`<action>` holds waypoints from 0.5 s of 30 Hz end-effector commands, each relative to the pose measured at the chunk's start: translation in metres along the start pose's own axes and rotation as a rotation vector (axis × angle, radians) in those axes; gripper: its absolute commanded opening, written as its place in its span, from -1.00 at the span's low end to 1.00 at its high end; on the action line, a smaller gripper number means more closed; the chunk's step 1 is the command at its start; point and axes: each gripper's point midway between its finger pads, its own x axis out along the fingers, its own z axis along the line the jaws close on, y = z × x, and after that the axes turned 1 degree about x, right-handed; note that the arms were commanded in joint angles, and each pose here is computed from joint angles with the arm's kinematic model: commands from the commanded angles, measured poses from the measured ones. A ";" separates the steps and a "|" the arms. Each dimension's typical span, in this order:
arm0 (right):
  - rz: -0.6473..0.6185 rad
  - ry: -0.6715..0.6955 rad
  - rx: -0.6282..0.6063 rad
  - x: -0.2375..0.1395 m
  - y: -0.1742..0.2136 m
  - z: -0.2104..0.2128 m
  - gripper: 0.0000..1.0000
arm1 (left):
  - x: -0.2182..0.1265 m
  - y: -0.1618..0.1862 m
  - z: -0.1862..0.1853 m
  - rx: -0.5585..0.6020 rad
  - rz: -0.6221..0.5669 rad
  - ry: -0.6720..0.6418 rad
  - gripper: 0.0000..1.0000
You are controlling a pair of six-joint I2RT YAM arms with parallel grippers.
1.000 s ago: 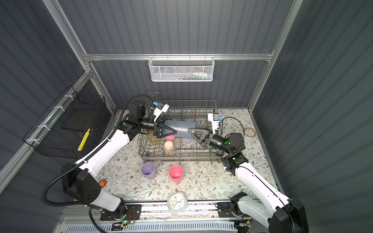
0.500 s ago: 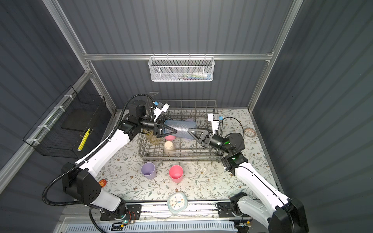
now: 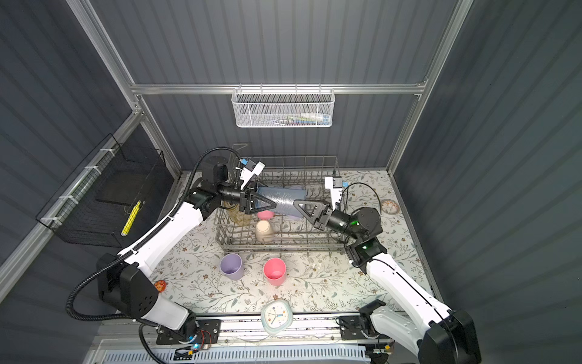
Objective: Load the cups into the dish rack
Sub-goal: 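Close the left gripper on the blue cup's base while the right gripper holds, then open the right gripper and withdraw while the left gripper holds the blue cup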
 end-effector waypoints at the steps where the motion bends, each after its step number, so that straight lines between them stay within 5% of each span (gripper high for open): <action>1: -0.023 -0.046 -0.052 0.000 -0.007 0.014 -0.75 | 0.003 -0.001 0.002 0.014 0.000 -0.007 0.30; 15: -0.010 0.022 -0.087 -0.009 -0.003 0.012 -0.33 | 0.002 -0.013 0.004 0.037 -0.020 -0.035 0.25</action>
